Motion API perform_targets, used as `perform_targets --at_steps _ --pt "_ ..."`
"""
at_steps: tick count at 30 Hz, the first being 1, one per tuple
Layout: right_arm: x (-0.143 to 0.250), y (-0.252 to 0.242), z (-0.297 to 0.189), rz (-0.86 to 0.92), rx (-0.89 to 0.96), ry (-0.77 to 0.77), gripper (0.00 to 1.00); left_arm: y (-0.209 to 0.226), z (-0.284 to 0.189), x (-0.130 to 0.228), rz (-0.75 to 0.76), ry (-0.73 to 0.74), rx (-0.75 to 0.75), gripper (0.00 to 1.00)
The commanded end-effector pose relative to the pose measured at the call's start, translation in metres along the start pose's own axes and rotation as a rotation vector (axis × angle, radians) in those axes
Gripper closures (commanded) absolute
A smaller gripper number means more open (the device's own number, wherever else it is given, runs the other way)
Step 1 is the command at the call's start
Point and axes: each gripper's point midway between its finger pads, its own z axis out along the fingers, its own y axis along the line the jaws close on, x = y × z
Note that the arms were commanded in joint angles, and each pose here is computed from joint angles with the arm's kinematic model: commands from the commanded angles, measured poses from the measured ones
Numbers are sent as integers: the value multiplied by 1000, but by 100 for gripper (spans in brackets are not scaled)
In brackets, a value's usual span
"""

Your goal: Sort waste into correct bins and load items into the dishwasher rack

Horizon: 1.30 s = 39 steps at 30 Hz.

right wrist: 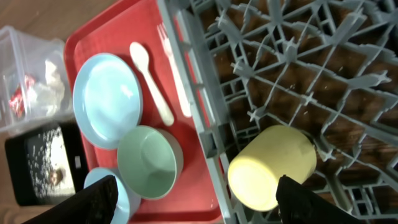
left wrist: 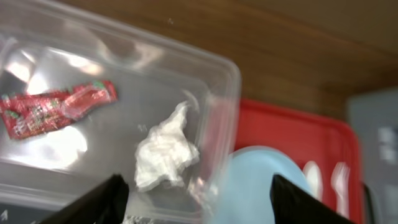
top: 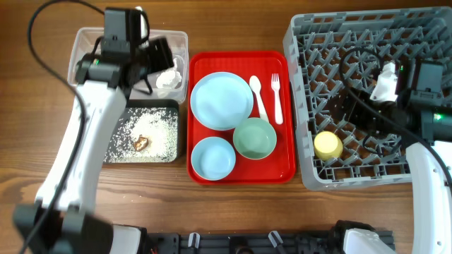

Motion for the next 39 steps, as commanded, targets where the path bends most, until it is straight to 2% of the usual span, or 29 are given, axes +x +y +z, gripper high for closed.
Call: perform_targets --at_steps 1,4,5,6,11,18,20,22,24,26,28,34,39 --pt "5 20 -8 -145 -105 9 17 -52 -88 51 106 95 136 42" --pt "1 24 -8 -172 -123 -5 16 -58 -117 98 154 197 83 39" --pt "-2 25 -8 -174 -125 -17 11 -59 -123 106 157 214 86 23" --pt "-2 25 -8 -175 -125 -18 0 -61 -125 109 165 222 89 0" --pt "-26 22 -9 -210 -87 -119 0 -62 -125 111 171 228 90 0" --pt "-27 22 -9 -211 -87 -120 0 -61 -136 107 172 189 102 0" --pt "-27 22 -9 -211 -87 -121 0 -47 -155 82 185 34 54 0" --pt "-27 22 -9 -211 -87 -120 0 -38 -176 57 139 -166 102 0" --pt "-27 22 -9 -211 -87 -120 0 -27 -184 51 137 -297 173 0" --pt "-27 22 -9 -211 -87 -121 0 -1 -184 65 129 -464 268 0" --pt "-27 22 -9 -211 -87 -121 0 23 -181 88 109 -584 266 0" --pt "-27 22 -9 -210 -87 -119 0 55 -170 125 88 -755 245 0" --pt "-27 21 -6 -207 -85 -110 0 73 -131 152 81 -817 231 0"
